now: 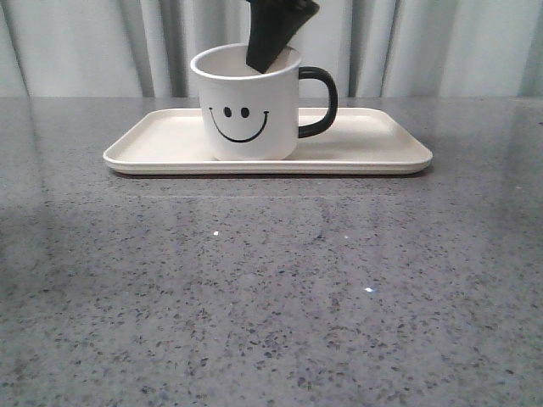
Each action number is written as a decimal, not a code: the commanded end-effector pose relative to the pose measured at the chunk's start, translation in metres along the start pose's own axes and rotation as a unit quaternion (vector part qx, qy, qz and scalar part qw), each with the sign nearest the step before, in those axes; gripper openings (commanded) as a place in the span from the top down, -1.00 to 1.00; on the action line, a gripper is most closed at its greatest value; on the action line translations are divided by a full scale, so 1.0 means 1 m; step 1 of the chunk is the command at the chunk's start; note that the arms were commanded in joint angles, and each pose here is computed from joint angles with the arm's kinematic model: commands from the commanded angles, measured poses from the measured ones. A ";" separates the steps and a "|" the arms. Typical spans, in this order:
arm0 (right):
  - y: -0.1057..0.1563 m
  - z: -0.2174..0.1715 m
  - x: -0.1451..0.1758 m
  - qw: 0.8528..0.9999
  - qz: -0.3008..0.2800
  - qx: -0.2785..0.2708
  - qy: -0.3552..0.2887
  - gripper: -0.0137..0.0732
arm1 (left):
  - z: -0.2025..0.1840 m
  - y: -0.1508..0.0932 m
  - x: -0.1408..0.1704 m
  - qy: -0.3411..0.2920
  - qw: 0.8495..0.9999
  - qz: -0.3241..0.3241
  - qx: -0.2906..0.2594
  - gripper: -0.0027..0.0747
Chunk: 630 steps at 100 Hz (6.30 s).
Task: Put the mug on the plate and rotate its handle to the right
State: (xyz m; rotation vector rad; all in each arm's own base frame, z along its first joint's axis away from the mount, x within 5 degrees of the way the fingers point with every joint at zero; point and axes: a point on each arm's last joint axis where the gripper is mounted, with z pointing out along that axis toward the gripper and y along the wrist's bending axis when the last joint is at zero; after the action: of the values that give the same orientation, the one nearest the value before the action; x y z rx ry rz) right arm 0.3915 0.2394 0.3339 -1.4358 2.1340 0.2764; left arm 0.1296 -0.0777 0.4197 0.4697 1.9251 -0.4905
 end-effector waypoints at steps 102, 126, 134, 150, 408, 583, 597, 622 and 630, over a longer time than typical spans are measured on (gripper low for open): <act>-0.006 -0.054 -0.027 0.988 -0.022 0.094 -0.124 -0.08 | -0.007 -0.002 -0.015 -0.054 0.998 -0.010 0.005 0.31; 0.004 -0.088 -0.030 0.984 0.014 0.097 -0.146 0.03 | -0.009 -0.002 -0.014 -0.063 0.998 -0.001 0.001 0.31; 0.008 -0.097 -0.029 0.986 0.021 0.089 -0.142 0.28 | -0.014 -0.001 -0.012 -0.083 0.997 0.003 -0.004 0.31; 0.018 -0.108 -0.024 0.990 0.028 0.061 -0.124 0.84 | -0.025 -0.001 0.004 -0.109 0.994 0.003 -0.007 0.47; 0.229 -0.221 0.251 0.834 0.110 0.252 -0.479 0.83 | -0.053 0.008 0.123 -0.197 0.980 0.025 -0.023 0.98; 0.229 -0.221 0.251 0.834 0.110 0.251 -0.478 0.83 | -0.025 0.051 0.225 -0.271 0.918 0.015 -0.288 0.98; 0.229 -0.221 0.251 0.834 0.110 0.251 -0.478 0.83 | -0.025 0.051 0.226 -0.265 0.919 0.014 -0.290 0.98; 0.229 -0.221 0.251 0.834 0.110 0.251 -0.478 0.83 | -0.024 0.051 0.226 -0.264 0.920 0.013 -0.290 0.98; 0.229 -0.221 0.251 0.834 0.110 0.251 -0.478 0.83 | -0.024 0.051 0.226 -0.264 0.920 0.013 -0.290 0.98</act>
State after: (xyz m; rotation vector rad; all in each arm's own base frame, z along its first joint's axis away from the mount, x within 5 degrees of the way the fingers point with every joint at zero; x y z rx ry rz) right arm 0.0421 0.0369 0.3358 -0.5956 1.4287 0.3801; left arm 0.0563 0.0007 0.2068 -0.0133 1.5368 0.0109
